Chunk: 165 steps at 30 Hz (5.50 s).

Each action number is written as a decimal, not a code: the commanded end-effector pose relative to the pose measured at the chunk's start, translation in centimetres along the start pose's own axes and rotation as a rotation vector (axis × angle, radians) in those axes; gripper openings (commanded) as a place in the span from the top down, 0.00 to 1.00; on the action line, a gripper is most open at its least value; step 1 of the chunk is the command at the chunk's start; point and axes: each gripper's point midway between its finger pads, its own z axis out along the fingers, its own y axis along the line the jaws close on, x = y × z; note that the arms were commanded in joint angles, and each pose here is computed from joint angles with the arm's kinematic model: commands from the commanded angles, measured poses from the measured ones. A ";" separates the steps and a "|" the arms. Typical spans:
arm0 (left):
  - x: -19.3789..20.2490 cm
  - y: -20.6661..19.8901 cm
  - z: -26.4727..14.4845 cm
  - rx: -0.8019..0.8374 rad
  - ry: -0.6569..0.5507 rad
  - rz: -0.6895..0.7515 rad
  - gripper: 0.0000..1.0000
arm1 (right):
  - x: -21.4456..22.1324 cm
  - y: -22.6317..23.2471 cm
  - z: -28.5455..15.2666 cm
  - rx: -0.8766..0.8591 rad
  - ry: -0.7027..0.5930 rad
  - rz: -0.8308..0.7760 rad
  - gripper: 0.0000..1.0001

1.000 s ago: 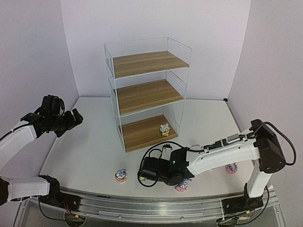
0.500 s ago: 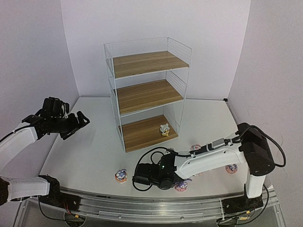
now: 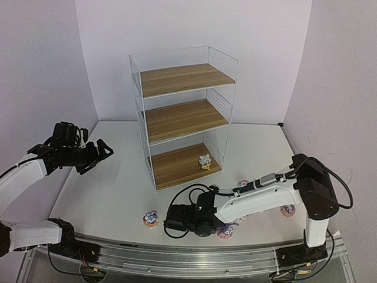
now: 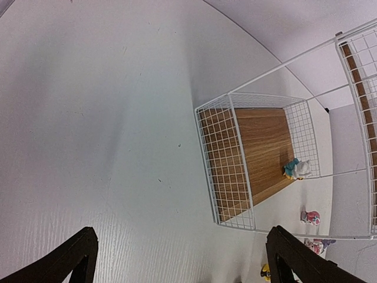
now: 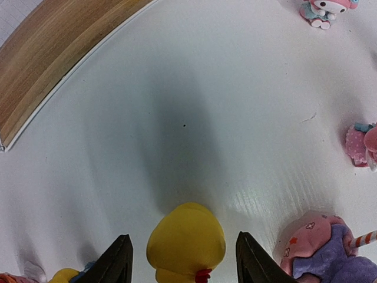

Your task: Place and organize the plastic toys onto the shelf

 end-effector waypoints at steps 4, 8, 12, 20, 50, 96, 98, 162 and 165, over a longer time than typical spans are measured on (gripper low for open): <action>-0.7 -0.9 -0.4 0.043 -0.031 0.026 0.01 | -0.2 0.6 -0.2 0.001 -0.024 0.082 0.48; -0.6 -0.9 -0.4 0.045 -0.028 0.027 0.01 | -0.2 0.4 0.0 0.005 -0.030 0.089 0.50; -0.5 -1.0 -0.6 0.048 -0.028 0.029 0.01 | -0.4 0.2 0.1 0.008 -0.043 0.084 0.53; -0.5 -1.1 -0.6 0.053 -0.025 0.031 0.01 | -0.5 -0.3 0.2 0.015 -0.055 0.077 0.58; -1.8 -1.2 -2.1 0.045 -0.115 0.080 0.02 | -12.3 9.6 1.4 -0.473 -0.054 -0.674 0.91; -2.4 -0.2 -3.0 -0.005 -0.180 0.063 0.01 | -16.0 13.1 9.9 -0.514 -0.054 -0.671 0.86; -2.4 -0.2 -3.0 -0.006 -0.180 0.063 0.01 | -16.0 12.9 10.1 -0.515 -0.048 -0.672 0.86; -2.3 -0.1 -2.8 -0.001 -0.176 0.064 0.00 | -14.6 11.0 9.7 -0.510 0.071 -0.717 0.69; -2.3 -0.1 -2.7 -0.002 -0.172 0.064 0.01 | -14.8 11.2 9.6 -0.510 0.068 -0.709 0.60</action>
